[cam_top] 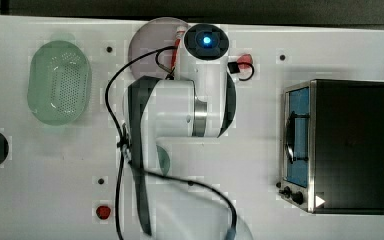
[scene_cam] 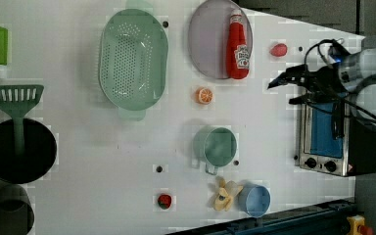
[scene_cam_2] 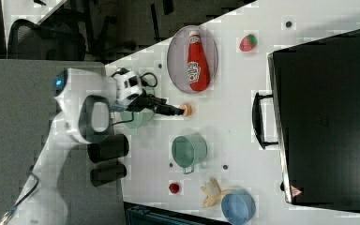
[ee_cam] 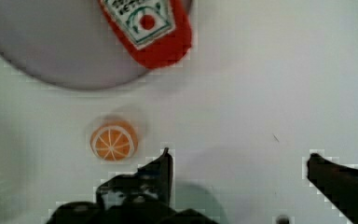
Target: Pick ketchup from plate and place it on table.
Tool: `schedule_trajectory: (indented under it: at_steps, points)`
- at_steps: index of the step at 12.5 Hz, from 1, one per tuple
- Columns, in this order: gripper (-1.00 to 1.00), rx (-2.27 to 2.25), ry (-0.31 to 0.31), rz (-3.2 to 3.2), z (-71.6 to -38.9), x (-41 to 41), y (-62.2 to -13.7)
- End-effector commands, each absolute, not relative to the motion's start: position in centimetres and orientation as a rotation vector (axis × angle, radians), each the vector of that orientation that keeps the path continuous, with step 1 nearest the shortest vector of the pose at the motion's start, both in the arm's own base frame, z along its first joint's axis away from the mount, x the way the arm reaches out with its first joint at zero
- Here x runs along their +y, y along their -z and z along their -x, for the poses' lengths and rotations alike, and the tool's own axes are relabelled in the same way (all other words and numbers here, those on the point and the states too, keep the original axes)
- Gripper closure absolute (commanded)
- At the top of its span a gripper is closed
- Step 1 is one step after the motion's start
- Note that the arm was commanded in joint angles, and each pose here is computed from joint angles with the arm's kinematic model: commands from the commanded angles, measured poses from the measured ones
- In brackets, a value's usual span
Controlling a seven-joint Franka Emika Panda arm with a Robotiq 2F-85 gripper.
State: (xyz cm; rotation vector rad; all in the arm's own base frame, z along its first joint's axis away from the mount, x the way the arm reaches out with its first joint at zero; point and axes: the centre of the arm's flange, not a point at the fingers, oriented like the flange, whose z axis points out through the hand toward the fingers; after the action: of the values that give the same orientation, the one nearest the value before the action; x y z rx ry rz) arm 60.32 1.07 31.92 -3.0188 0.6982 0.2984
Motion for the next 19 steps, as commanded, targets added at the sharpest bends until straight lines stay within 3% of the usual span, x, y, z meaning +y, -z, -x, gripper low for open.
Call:
schedule_trajectory:
  at_steps: [1,7,10,19]
  points:
    - [-1.00,0.308,-0.081,3.056,-63.4,1.5,-33.4]
    - [-1.00,0.178,-0.122,3.069,-67.0,1.6,-26.0]
    - [-1.00,0.036,-0.108,3.078,-69.0,2.0,-23.2]
    - [-1.00,-0.044,0.069,3.081,-71.5,2.9,-15.8]
